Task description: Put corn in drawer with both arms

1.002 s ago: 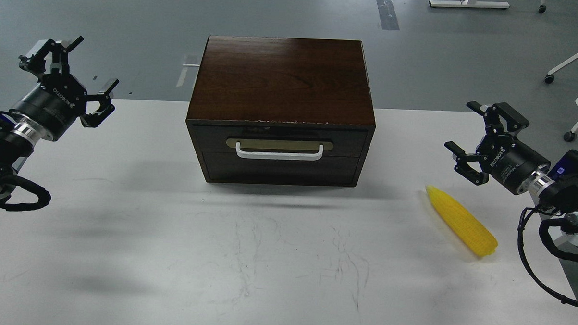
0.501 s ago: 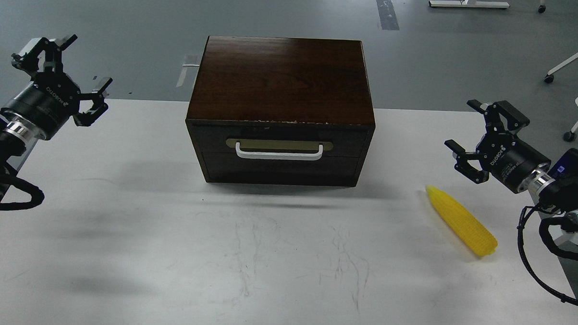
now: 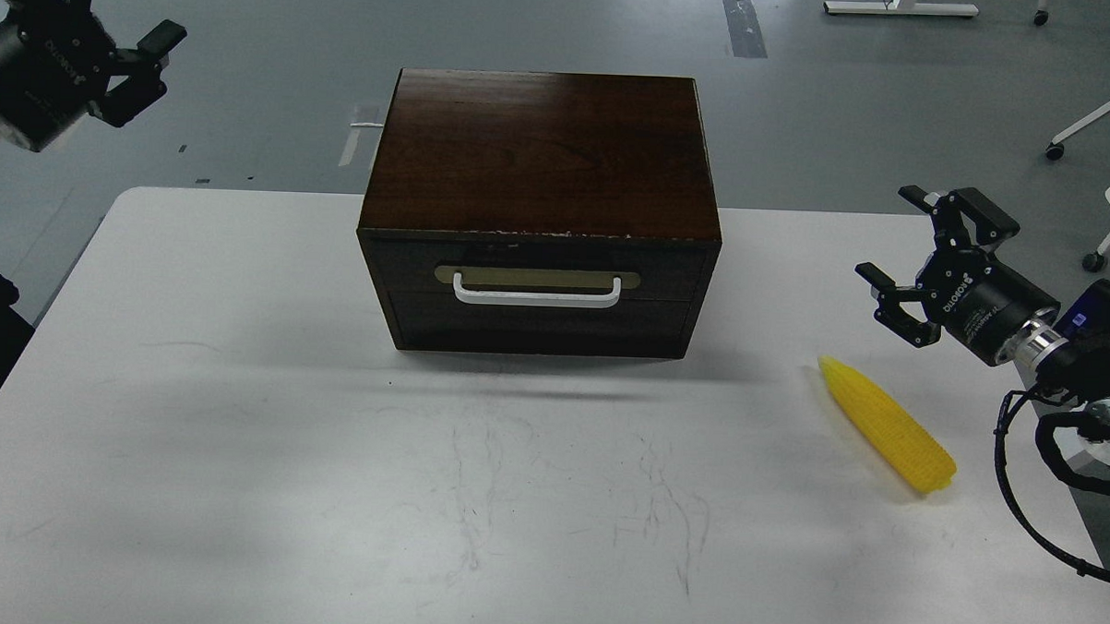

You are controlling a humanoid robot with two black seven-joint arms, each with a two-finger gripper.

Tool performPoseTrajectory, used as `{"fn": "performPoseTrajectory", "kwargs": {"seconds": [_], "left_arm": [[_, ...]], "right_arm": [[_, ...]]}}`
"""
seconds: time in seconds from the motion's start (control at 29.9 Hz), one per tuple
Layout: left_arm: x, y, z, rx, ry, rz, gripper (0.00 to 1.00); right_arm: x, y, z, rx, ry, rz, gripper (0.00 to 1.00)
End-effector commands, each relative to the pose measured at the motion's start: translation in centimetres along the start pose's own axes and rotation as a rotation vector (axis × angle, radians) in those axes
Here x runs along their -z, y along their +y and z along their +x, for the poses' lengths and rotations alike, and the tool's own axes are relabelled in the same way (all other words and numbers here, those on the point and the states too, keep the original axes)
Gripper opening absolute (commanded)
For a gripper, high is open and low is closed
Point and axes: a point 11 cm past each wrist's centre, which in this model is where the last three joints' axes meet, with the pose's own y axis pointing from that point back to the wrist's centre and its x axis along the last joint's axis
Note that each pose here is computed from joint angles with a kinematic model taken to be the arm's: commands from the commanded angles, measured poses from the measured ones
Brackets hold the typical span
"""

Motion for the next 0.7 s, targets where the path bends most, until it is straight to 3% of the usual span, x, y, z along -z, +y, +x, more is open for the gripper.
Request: {"fn": "performPoseTrajectory", "kwargs": {"seconds": [0.0,0.13,0.23,0.43,0.67], "left_arm": [[-4.9,-3.1,-6.2,0.279,-0.236,-0.060,0.99],[-7.5,-5.4,-13.2,0.554,-0.605,-0.108,0.98],[-7.2,-6.6,-17.7,0.711,-0.875,-0.135,0.98],[-5.6,-9.4,-22.2,0.843,-1.228,-0.157,0.98],[1.3,-10.6,-23.9,1.128,-1.511,0.039,0.98]], "right_arm": [[0.0,0.0,0.0,-0.001,0.001,0.000,1.00],[-0.3,0.4,0.3,-0.010,0.000,-0.008,1.00],[-0.4,0.7,0.5,-0.018,0.002,-0.012,1.00],[-0.4,0.6,0.6,-0.030,0.006,-0.011,1.00],[-0.4,0.7,0.8,-0.036,0.011,-0.012,1.00]]}}
